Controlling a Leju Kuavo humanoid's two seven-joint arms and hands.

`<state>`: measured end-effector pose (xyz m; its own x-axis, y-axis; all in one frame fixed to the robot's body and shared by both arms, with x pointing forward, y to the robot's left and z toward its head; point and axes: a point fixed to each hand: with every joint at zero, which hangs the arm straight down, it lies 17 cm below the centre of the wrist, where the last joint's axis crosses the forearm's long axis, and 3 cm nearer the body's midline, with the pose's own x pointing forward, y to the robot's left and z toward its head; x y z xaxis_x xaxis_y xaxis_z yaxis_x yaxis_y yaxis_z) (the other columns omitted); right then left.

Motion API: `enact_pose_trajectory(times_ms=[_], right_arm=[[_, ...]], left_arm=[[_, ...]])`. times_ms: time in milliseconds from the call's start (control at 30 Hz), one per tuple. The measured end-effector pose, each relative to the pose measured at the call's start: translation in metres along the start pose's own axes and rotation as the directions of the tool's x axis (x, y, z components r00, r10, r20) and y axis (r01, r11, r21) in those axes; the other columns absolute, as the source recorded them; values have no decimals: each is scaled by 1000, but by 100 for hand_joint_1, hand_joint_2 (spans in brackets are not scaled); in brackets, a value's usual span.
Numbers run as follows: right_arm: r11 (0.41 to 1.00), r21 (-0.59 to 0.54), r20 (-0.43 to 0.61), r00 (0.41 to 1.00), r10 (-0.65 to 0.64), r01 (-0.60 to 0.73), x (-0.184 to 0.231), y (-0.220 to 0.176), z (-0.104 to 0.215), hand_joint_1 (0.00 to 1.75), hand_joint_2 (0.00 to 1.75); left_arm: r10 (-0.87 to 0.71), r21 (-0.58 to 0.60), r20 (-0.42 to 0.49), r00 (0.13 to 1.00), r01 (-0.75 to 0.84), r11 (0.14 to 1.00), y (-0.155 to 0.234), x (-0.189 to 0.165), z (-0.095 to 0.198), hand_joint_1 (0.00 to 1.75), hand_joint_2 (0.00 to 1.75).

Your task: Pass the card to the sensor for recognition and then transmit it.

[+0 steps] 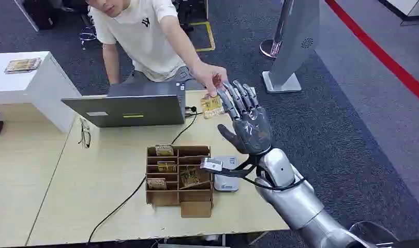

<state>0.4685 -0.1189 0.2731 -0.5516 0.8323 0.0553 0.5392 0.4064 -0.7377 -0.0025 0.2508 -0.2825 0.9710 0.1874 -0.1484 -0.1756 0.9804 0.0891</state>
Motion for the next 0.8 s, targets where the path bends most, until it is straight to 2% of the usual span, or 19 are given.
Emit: enact_pose_trajectory(times_ms=[33, 67, 100, 133, 800], right_arm=[[1000, 5, -3, 1000, 3, -3, -1, 2, 0, 147, 175], [1000, 7, -7, 1000, 3, -3, -2, 3, -1, 166, 175], [1000, 10, -10, 1000, 2, -2, -3, 5, -1, 166, 175], [1000, 12, -11, 1000, 3, -3, -3, 5, -1, 175, 175], [999, 43, -36, 999, 0, 2, -8, 19, 3, 175, 175]], left_arm=[[-3, 1, 0, 1000, 3, 1000, 0, 0, 0, 0, 0], [-5, 0, 0, 1000, 5, 1000, 0, 0, 0, 0, 0], [-6, -1, 1, 1000, 6, 1000, 0, 0, 0, 0, 0], [-8, -1, 1, 1000, 8, 1000, -1, 0, 0, 0, 0], [-16, -7, 2, 1000, 16, 1000, -2, 1, 0, 0, 0]])
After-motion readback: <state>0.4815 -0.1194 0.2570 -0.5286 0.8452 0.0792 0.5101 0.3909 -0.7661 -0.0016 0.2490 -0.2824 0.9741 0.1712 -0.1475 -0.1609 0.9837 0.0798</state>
